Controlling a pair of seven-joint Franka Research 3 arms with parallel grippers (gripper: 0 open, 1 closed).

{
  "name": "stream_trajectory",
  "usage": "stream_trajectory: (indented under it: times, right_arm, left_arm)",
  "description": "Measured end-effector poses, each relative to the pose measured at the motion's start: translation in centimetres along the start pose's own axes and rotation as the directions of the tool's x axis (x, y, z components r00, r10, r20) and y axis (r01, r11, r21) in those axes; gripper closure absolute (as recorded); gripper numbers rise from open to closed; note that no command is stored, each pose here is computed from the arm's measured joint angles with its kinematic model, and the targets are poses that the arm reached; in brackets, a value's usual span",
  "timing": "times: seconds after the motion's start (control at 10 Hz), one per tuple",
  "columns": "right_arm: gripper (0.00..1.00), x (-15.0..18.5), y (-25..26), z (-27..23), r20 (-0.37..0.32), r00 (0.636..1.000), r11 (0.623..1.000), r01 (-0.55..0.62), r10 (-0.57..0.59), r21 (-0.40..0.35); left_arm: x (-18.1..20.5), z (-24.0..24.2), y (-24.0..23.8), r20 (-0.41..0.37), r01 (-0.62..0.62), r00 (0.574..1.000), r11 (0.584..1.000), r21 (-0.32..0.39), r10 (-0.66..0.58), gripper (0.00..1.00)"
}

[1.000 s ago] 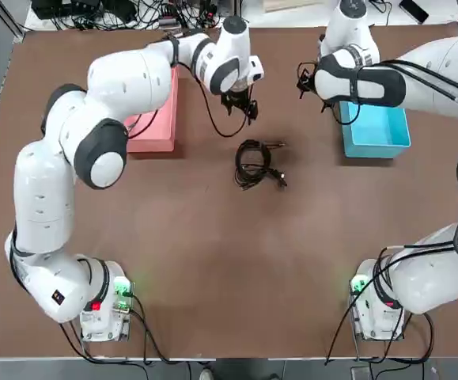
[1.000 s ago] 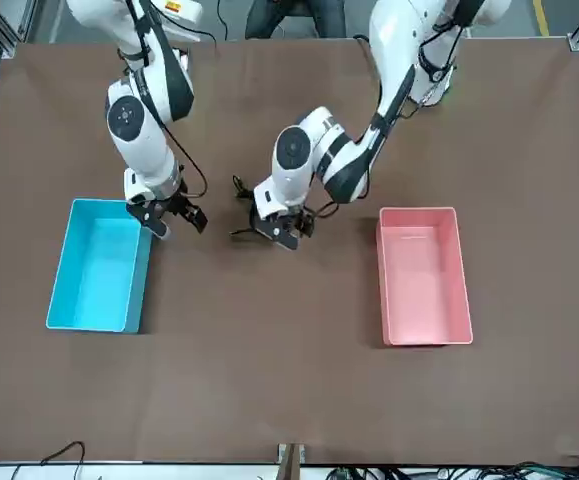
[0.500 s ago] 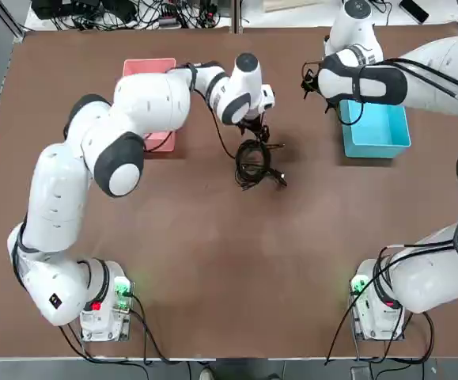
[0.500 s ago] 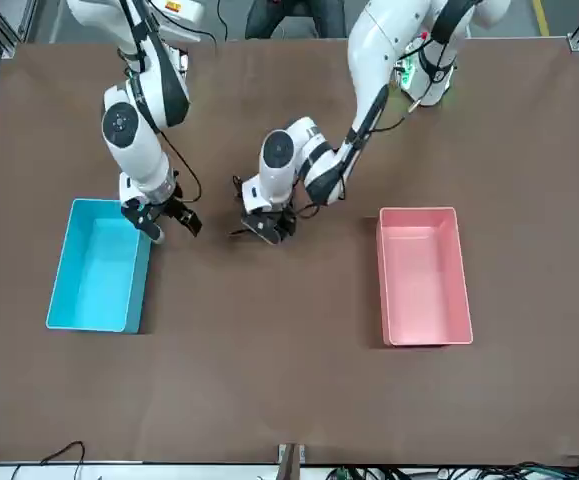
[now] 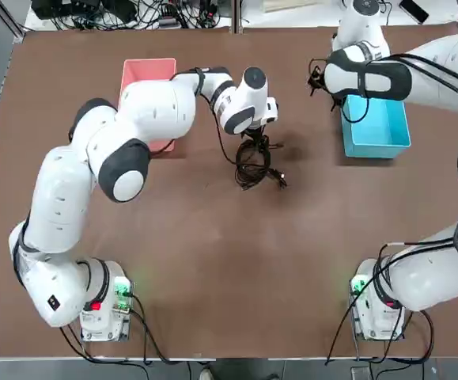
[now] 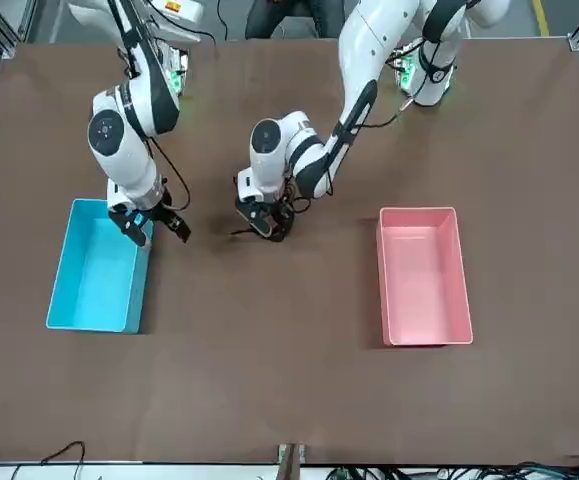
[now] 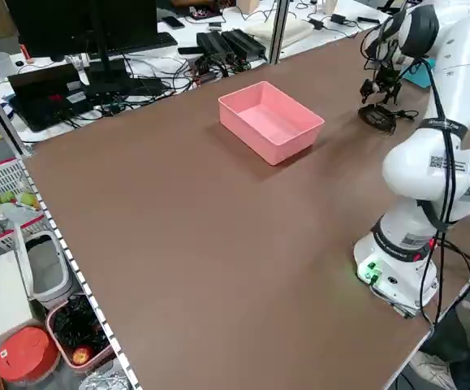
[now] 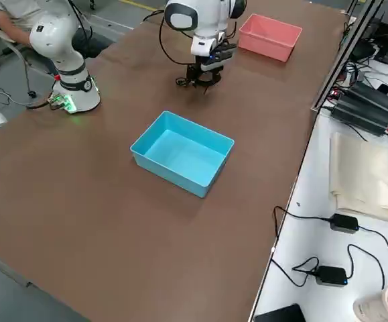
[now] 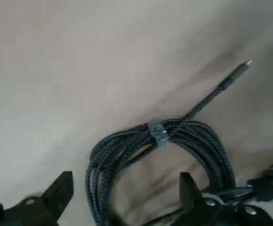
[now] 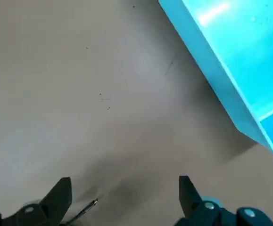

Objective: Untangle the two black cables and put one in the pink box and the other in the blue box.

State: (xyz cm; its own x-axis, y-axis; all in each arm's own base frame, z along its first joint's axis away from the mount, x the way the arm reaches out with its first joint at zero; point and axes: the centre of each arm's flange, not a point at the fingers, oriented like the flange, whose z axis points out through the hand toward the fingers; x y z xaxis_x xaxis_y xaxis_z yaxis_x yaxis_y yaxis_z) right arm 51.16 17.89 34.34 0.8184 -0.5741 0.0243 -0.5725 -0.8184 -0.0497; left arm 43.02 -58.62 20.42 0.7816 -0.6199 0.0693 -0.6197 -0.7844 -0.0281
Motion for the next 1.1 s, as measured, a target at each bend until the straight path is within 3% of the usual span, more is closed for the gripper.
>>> stream_trajectory:
  times: [0.3,0.5,0.8,1.0,1.1]
  right_arm:
    - [0.0,0.8,0.6,0.0,0.0,1.0,1.0,-0.016,0.016,-0.001]
    - [0.0,0.8,0.6,0.0,0.0,1.0,1.0,-0.017,0.017,-0.001]
    - [0.0,0.8,0.6,0.0,0.0,1.0,1.0,-0.017,0.017,-0.001]
    - [0.0,0.7,0.6,0.1,0.002,1.0,1.0,-0.017,0.017,-0.005]
    - [0.0,0.7,0.6,0.1,0.003,1.0,1.0,-0.016,0.017,-0.006]
  left_arm:
    - [-1.1,4.2,0.0,0.038,-0.039,0.999,0.999,0.038,0.037,0.04]
    - [-0.9,4.3,-0.1,0.03,-0.048,0.998,0.998,0.034,0.047,0.14]
    - [-0.1,3.8,-2.2,0.026,-0.026,0.999,0.999,0.04,0.025,0.62]
    - [0.1,3.7,-3.1,0.029,-0.015,0.999,0.999,0.05,0.014,0.87]
    - [0.1,3.7,-3.1,0.029,-0.014,1.0,0.999,0.05,0.013,0.88]
